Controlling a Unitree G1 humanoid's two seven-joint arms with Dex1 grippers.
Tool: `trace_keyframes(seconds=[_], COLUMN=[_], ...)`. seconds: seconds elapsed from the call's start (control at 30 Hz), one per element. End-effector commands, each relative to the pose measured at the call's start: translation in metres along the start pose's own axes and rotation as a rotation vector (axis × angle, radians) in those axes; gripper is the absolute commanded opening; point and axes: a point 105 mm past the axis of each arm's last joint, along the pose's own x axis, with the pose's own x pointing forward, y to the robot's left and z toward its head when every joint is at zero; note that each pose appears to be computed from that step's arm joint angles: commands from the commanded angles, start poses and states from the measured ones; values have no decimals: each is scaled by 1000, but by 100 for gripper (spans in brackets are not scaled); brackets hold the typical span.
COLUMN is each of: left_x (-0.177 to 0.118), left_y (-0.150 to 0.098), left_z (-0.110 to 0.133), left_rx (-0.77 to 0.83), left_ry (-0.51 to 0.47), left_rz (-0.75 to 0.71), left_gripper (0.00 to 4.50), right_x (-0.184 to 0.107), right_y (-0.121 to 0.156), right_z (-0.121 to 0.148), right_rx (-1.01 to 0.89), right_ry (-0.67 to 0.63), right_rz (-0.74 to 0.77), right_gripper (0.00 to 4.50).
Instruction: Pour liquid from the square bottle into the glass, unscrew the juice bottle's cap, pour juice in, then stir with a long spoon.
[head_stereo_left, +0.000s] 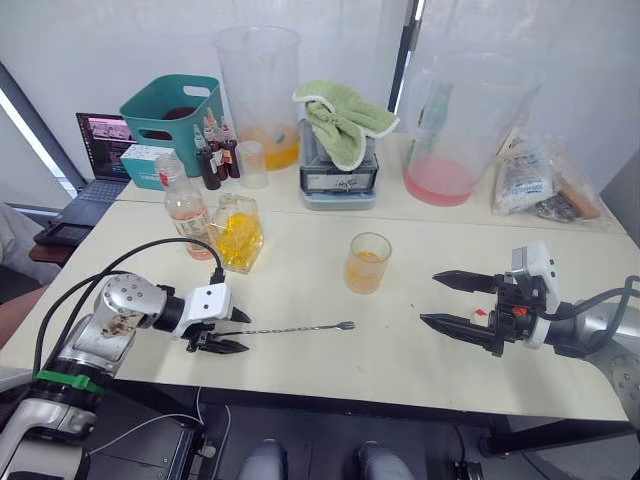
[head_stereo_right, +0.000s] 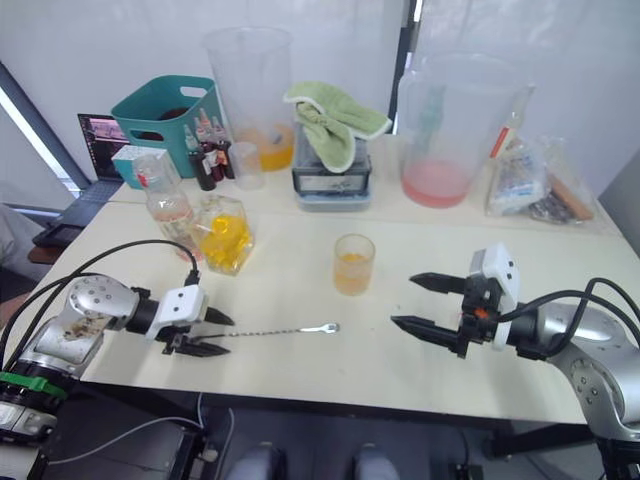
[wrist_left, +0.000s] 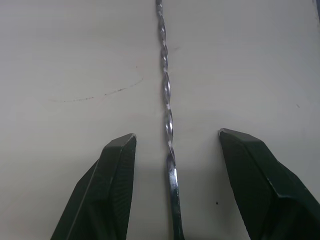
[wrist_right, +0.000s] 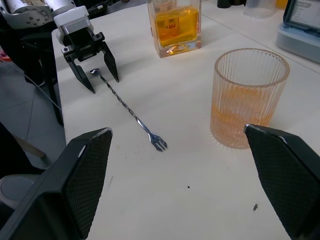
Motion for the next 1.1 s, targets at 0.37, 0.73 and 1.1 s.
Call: trace_keyframes(seconds=[0.37, 0.73, 1.1], left_x=[22, -21, -10], left_y=[-4, 5, 2], left_z=[-4, 83, 143], left_rx=[-43, -192, -341], left_ry=[-2, -435, -765], left_rz=[-90, -116, -46], left_gripper=[4, 4, 4], right_x=[-6, -14, 44], right_y=[2, 20, 46], right_z=[16, -25, 40], right_rx=[-55, 152, 343], right_ry=[-12, 118, -300], right_rz=[-27, -70, -10], right_gripper=[450, 450, 450])
